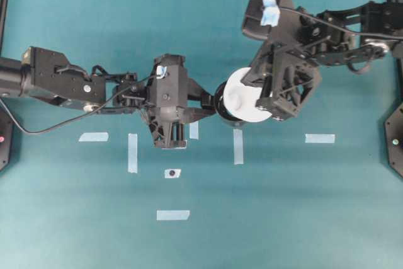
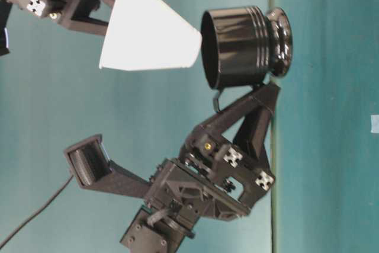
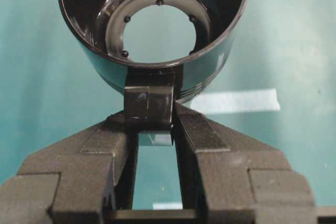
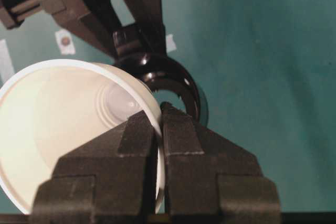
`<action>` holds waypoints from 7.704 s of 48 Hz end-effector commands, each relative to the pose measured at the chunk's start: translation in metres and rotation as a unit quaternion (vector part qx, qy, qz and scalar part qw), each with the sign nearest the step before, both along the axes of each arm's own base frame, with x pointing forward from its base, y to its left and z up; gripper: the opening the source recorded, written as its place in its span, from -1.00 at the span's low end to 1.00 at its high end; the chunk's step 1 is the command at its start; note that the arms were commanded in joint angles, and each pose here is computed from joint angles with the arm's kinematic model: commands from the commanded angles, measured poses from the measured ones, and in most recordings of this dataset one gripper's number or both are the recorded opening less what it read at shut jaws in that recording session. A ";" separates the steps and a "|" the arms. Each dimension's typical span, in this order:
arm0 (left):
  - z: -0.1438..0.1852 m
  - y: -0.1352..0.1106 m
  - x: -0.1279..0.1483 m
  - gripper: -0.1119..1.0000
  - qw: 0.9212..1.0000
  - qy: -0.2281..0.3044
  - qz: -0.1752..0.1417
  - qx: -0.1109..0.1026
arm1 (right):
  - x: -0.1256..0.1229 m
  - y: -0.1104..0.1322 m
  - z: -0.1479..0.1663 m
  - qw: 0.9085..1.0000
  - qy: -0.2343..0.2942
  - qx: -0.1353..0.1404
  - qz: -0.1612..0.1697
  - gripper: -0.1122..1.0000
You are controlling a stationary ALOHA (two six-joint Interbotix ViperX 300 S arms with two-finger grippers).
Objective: Holding the cup holder with the left arm, the right arm places the cup into the cup holder.
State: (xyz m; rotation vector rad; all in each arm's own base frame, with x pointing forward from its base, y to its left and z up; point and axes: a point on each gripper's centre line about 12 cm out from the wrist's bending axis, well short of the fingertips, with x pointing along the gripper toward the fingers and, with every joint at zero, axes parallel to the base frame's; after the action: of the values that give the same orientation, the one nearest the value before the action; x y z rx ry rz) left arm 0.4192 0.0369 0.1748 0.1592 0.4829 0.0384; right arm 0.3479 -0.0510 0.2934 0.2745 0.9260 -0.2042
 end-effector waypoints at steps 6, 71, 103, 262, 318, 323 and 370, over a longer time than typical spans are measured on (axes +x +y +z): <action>0.014 -0.005 0.007 -0.32 1.000 -0.021 -0.007 0.002 | 0.006 -0.001 -0.002 1.000 0.005 -0.005 0.000 -0.73; 0.016 -0.009 0.009 -0.32 1.000 -0.021 -0.012 0.002 | 0.003 -0.001 -0.023 0.997 0.075 0.002 0.009 0.87; -0.008 -0.010 0.003 -0.32 1.000 0.003 -0.009 -0.007 | -0.035 -0.012 0.021 0.999 -0.024 -0.016 -0.021 0.84; -0.025 -0.014 -0.052 0.82 0.992 0.103 0.027 -0.067 | -0.032 0.006 -0.045 0.996 -0.070 0.033 -0.054 0.84; -0.010 -0.013 -0.068 0.82 0.994 0.082 0.033 -0.071 | -0.032 0.006 -0.043 0.994 -0.088 0.030 -0.053 0.84; -0.010 -0.013 -0.068 0.82 0.994 0.081 0.033 -0.072 | -0.032 0.006 -0.044 0.994 -0.087 0.029 -0.051 0.84; -0.009 -0.015 -0.068 0.82 0.992 0.077 0.043 -0.093 | -0.037 0.027 -0.046 0.992 -0.076 -0.067 0.073 0.83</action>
State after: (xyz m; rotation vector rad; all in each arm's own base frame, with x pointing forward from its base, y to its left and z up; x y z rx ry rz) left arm 0.3484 0.0229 0.1527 -0.0452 0.6878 0.0702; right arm 0.3130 -0.0241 0.2298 0.1040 0.8322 -0.1116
